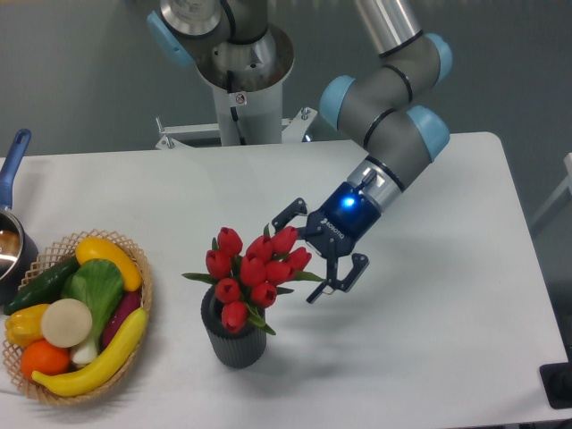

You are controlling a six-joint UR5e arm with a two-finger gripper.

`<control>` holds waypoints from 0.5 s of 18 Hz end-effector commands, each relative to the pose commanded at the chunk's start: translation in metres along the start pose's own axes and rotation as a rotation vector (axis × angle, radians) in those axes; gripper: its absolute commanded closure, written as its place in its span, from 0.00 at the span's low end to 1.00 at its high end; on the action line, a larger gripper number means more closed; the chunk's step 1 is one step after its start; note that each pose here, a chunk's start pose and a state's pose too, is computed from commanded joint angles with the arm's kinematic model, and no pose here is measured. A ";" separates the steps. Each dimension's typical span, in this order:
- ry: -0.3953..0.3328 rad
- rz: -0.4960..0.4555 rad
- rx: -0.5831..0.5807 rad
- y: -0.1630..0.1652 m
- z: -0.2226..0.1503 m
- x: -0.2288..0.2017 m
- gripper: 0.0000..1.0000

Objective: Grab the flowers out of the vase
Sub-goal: 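Move the open gripper toward the red tulip stems above the vase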

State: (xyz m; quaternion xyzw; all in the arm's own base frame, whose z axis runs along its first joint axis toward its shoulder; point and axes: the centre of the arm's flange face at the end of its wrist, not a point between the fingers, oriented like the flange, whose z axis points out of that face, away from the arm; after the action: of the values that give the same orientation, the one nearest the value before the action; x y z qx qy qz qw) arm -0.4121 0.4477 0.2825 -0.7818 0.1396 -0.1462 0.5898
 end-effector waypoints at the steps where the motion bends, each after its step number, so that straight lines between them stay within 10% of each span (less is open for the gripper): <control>1: 0.005 0.003 0.001 0.000 0.003 0.001 0.00; 9: 0.037 0.001 0.023 0.002 0.020 -0.001 0.00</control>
State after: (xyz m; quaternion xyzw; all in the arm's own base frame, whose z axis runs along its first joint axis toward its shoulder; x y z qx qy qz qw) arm -0.4050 0.4653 0.2756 -0.7720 0.1491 -0.1621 0.5962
